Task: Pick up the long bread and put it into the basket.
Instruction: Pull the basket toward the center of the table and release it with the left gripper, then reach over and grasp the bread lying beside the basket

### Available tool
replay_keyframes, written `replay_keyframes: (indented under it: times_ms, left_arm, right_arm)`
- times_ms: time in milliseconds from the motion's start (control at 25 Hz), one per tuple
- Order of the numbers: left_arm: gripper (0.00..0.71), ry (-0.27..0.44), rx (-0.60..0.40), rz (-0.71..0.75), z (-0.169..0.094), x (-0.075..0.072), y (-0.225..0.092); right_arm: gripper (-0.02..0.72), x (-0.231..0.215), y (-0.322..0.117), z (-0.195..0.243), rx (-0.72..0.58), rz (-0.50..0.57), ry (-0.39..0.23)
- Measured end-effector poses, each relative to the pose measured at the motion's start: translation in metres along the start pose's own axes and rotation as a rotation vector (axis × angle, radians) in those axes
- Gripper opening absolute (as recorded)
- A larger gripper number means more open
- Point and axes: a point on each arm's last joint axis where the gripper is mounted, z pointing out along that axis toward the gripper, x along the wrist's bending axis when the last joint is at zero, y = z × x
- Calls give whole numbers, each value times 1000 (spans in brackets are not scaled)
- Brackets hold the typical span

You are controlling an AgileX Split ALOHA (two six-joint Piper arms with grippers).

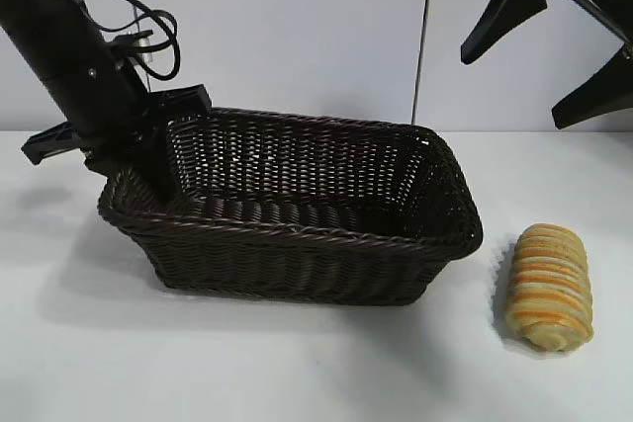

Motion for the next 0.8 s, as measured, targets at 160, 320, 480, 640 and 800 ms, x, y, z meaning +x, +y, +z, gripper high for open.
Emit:
replay_keyframes:
  times_ms: [160, 320, 480, 640, 800]
  left_arm:
    - [557, -7, 12, -5, 0, -1, -1]
    - [671, -6, 16, 10, -9, -4, 3]
    - [689, 38, -35, 54, -35, -8, 13]
    - [694, 111, -95, 75, -71, 3, 27]
    - [694, 202, -140, 42, -111, 42, 43]
  right_arm:
    - [695, 0, 0, 0, 0, 1, 1]
    - [695, 0, 0, 0, 0, 1, 1]
    - [695, 0, 0, 0, 2, 1, 1]
    - [695, 0, 0, 0, 4, 1, 2]
    - [695, 0, 0, 0, 4, 1, 2]
